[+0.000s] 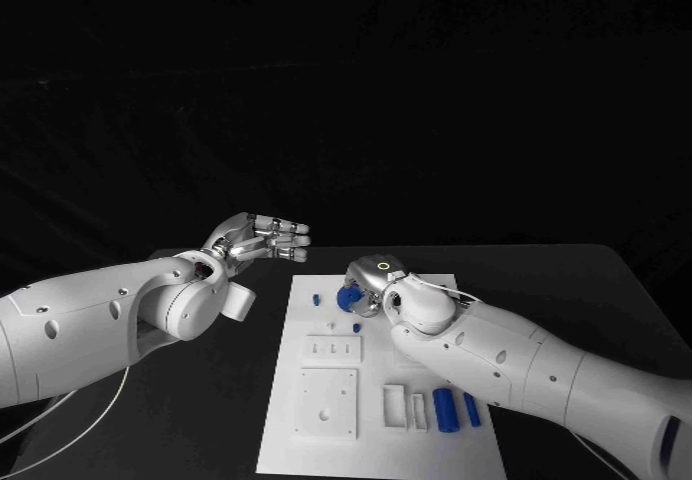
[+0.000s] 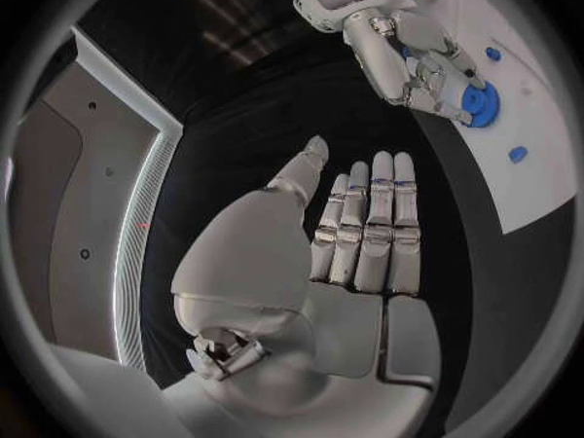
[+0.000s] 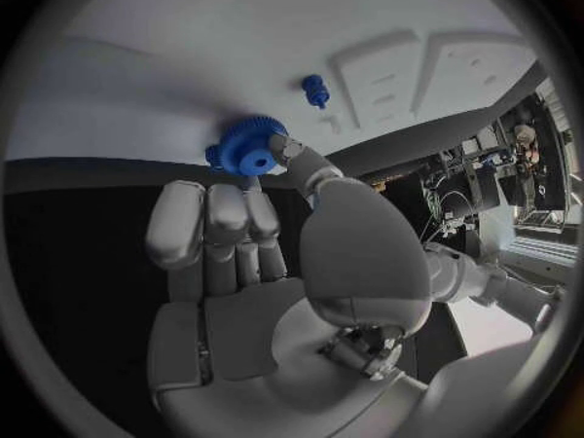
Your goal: Assemble the parts on the task board
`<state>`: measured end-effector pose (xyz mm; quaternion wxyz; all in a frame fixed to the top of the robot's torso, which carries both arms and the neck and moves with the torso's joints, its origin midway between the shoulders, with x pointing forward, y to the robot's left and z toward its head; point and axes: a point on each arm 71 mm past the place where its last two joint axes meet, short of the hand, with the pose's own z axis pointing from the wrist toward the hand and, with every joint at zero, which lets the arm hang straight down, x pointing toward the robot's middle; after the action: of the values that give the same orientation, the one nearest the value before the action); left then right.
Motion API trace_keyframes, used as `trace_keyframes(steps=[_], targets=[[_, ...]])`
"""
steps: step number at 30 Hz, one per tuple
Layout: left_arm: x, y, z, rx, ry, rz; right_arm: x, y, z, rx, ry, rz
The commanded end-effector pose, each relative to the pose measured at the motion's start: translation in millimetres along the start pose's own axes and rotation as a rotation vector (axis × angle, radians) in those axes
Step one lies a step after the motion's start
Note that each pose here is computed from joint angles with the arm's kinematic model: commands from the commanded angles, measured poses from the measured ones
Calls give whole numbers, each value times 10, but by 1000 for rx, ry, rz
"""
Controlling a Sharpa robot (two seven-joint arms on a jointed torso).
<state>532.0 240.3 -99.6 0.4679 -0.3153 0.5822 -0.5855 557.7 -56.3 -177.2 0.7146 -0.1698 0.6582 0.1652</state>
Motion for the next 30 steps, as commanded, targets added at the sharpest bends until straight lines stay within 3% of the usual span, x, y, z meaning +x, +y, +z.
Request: trace_keyframes(steps=[1,16,30], targets=[[29,-17,10,8,18,-3,33,3,11,-1,28,1],[47,-14,9,-1,29,-9,93,-33,19,16,84,26],[25,2,8,-10,25,-7,83,-119,-38,35,75,31]])
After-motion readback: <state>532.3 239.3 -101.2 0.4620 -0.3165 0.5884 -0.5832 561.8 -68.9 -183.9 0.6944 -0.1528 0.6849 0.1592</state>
